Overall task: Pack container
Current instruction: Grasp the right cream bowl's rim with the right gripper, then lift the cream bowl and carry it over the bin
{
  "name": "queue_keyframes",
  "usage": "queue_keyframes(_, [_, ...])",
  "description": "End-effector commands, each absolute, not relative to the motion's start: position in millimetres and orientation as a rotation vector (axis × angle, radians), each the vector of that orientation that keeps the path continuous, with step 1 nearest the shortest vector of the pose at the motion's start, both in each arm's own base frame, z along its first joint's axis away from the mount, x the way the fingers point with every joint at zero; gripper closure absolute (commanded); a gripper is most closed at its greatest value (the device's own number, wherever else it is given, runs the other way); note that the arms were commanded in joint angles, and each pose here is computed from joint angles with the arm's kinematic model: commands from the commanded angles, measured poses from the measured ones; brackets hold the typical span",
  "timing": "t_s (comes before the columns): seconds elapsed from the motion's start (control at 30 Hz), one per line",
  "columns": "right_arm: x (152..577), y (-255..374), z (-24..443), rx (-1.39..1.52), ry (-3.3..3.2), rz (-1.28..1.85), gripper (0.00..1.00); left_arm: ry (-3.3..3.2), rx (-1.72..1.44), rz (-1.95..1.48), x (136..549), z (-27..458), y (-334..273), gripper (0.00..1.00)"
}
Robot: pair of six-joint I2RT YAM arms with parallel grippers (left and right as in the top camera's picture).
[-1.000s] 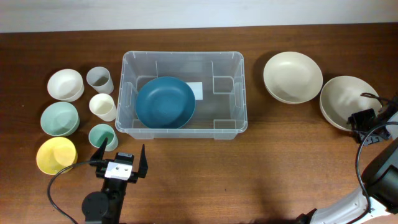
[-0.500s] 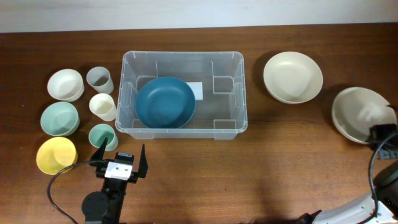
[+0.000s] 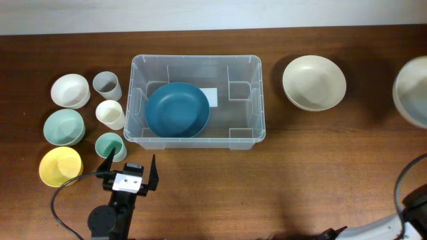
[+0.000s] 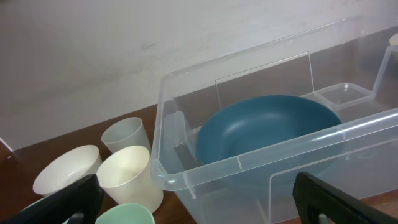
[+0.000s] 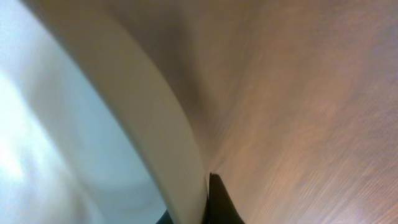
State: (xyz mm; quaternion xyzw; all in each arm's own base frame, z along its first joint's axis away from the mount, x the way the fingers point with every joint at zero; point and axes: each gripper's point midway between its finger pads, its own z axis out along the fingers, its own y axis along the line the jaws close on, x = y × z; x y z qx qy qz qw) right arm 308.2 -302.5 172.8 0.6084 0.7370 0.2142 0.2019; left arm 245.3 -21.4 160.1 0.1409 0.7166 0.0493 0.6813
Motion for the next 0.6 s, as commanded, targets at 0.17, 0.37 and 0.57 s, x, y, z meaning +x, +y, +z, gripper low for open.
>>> queue_keyframes(0.17, [396,-65,298,0.638,2.362,0.788,0.97,1.609,0.319,0.132,245,159,-19,0.00])
queue_keyframes(0.37, [430,89,270,0.282,2.531,0.778,0.96,1.610,0.319,0.132,245,159,-19,0.00])
queue_keyframes(0.57, [437,200,222,0.063,2.633,0.855,0.96,1.609,0.319,0.132,245,159,-19,0.00])
